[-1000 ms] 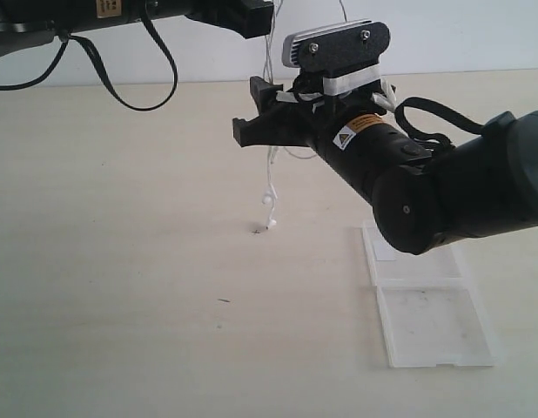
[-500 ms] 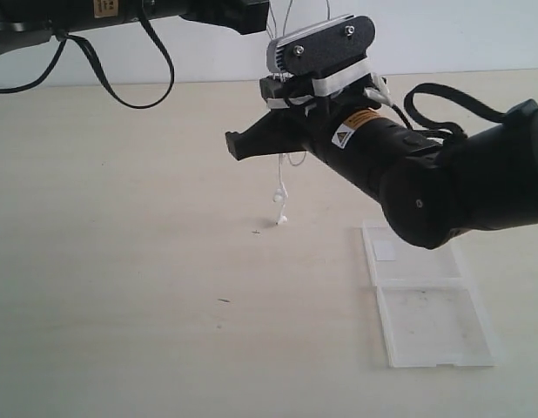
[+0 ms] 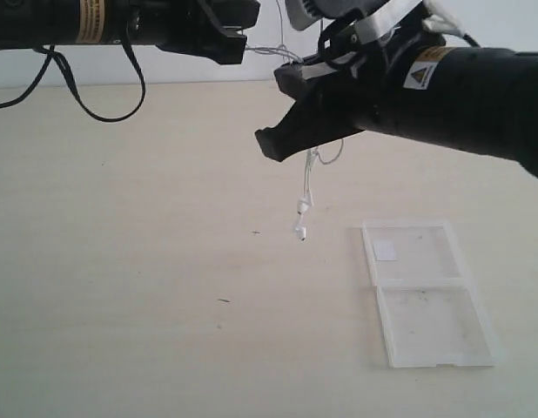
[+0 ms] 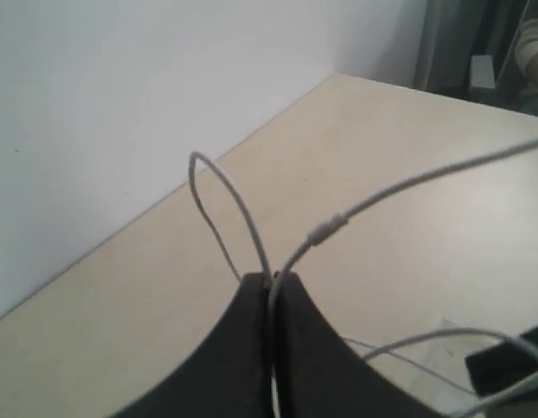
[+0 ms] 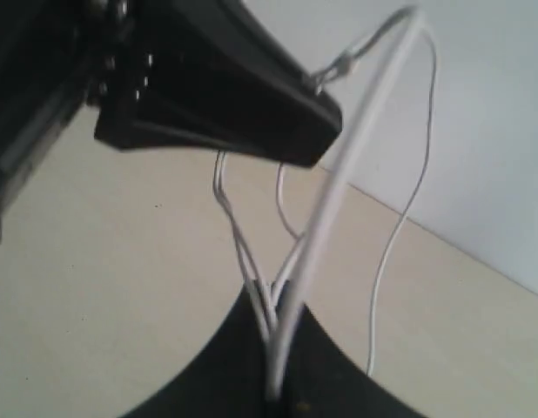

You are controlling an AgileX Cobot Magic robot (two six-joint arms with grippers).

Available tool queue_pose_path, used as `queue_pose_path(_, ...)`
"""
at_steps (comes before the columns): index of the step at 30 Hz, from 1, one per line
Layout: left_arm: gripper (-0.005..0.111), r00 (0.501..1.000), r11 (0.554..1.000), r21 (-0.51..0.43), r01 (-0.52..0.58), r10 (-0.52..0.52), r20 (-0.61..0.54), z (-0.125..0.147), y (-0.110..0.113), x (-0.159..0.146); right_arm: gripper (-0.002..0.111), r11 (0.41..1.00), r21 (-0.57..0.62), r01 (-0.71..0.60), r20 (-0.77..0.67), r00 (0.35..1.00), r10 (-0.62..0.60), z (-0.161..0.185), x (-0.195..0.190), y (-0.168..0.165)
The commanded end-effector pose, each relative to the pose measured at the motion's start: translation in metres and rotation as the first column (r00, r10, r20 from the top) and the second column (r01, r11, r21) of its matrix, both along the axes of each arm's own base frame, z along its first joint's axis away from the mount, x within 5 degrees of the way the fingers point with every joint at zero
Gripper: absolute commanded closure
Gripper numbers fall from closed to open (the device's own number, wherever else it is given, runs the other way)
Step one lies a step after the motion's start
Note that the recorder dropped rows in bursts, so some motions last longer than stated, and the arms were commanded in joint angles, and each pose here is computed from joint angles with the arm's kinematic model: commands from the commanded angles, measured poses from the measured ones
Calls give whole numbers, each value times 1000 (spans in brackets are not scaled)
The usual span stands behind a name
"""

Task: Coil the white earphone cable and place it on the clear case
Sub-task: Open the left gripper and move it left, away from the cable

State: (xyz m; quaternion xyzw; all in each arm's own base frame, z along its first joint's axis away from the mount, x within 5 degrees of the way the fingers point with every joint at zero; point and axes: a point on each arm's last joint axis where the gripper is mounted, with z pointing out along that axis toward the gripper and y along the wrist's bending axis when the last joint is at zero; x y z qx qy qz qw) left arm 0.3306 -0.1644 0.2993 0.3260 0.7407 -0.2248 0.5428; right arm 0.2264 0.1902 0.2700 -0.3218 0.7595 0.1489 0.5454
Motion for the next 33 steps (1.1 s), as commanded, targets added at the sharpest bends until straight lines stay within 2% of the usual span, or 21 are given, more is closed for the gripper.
queue_pose_path(1, 107, 994, 995, 25, 92, -91, -58, -2, -3, -10, 108, 999, 17, -29, 24, 999, 29, 28, -9, -4)
queue_pose_path(4, 107, 981, 983, 42, 178, -174, -81, -6, -7, -17, 108, 998, 10, -59, 6, 998, 59, 48, -8, 1)
queue_pose_path(13, 107, 979, 977, 95, 193, -185, -84, -27, -3, -23, 108, 998, 17, -67, 10, 998, 67, 58, -7, 3)
queue_pose_path(19, 107, 976, 977, 67, 200, -193, -101, -37, 11, -24, 108, 998, 26, -63, 8, 998, 63, 59, -7, 3)
queue_pose_path(23, 107, 966, 972, 28, 235, -230, -118, -39, 22, -26, 108, 998, 36, -52, 0, 999, 52, 59, -5, 1)
queue_pose_path(28, 106, 949, 954, 15, 299, -295, -111, -41, 24, -30, 108, 998, 43, -37, -6, 999, 37, 59, -3, -1)
queue_pose_path(30, 101, 947, 952, 14, 306, -302, -108, -40, 23, -31, 108, 998, 43, -37, -6, 999, 37, 59, -3, -1)
queue_pose_path(33, 84, 947, 952, 1, 306, -304, -104, -39, 23, -31, 108, 998, 43, -37, -6, 999, 37, 59, -3, -1)
